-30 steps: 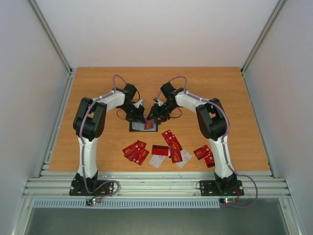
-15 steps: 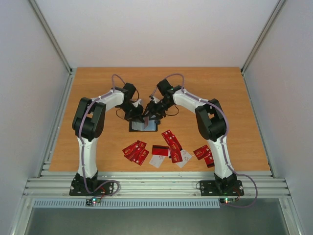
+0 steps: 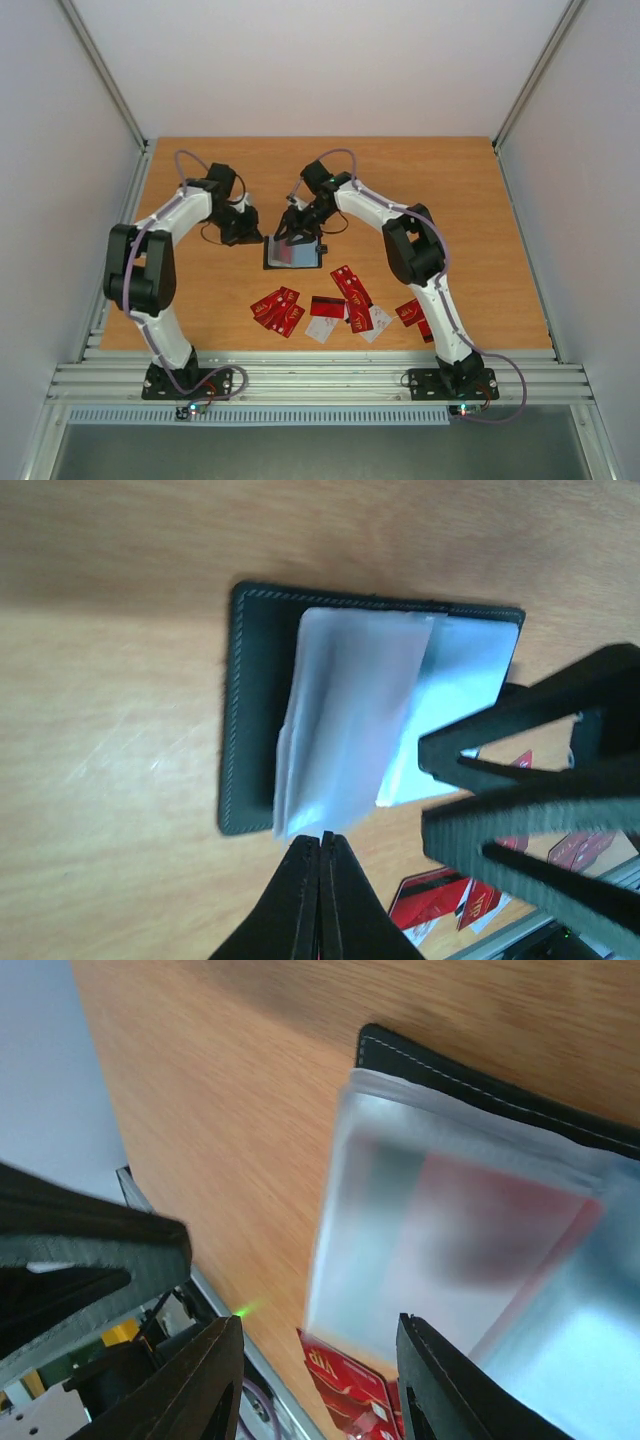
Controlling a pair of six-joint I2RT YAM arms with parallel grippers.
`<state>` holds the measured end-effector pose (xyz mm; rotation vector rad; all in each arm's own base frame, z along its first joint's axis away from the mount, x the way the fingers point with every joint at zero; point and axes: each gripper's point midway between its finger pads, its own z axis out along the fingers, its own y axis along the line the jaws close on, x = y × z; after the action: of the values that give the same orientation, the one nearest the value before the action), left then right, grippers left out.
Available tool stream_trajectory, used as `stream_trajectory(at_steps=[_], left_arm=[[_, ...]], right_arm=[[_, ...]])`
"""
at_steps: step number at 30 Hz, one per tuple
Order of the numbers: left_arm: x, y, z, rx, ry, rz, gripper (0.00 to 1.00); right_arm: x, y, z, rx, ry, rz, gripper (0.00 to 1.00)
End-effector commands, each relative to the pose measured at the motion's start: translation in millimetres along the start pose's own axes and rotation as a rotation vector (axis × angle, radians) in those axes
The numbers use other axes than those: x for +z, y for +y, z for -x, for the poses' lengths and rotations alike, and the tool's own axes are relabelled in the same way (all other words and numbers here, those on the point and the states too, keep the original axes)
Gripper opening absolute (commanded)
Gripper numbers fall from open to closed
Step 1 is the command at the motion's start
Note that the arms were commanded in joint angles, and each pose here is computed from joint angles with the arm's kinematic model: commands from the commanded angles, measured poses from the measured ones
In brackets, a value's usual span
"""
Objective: Put the credit cards into the card holder
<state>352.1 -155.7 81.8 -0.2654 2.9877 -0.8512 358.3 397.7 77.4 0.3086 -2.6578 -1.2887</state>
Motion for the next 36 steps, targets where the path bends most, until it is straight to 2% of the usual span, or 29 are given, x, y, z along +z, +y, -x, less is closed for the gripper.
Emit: stream_trajectory(at_steps=[1, 6, 11, 19, 25, 31, 36], left_arm=[[-17.7, 12.6, -17.5, -0.047, -0.019, 0.012, 0.03], [-34.4, 19.7, -34.9, -0.061, -0.047, 0.027, 0.05], [-51.2, 23.6, -54.5, -0.064, -0.075, 0.053, 0.09], [-64.9, 34.2, -99.0, -0.058, -0.056, 0.079, 0.26], [-59.4, 7.1, -118.0, 0.122, -0.021, 0.026, 0.41], [-22.0, -46.3, -129.1, 0.32, 0.078, -0.056, 0.43], [4.7, -93.6, -130.1, 0.422, 0.124, -0.086, 0.42]], right_arm=[[14.2, 12.7, -2.9, 0.003, 0.041, 0.002, 0.43], [14.8, 27.0, -0.1, -0.026, 0.045, 0.017, 0.44], [-5.5, 42.3, -6.0, -0.128, 0.02, -0.014, 0.44], [-46.2, 40.4, -48.8, -0.196, -0.054, -0.118, 0.46], [-68.4, 10.8, -96.1, -0.12, -0.115, -0.194, 0.48], [-89.9, -41.0, -147.1, 0.072, -0.179, -0.331, 0.51], [-115.6, -81.6, -184.8, 0.257, -0.232, -0.438, 0.56]])
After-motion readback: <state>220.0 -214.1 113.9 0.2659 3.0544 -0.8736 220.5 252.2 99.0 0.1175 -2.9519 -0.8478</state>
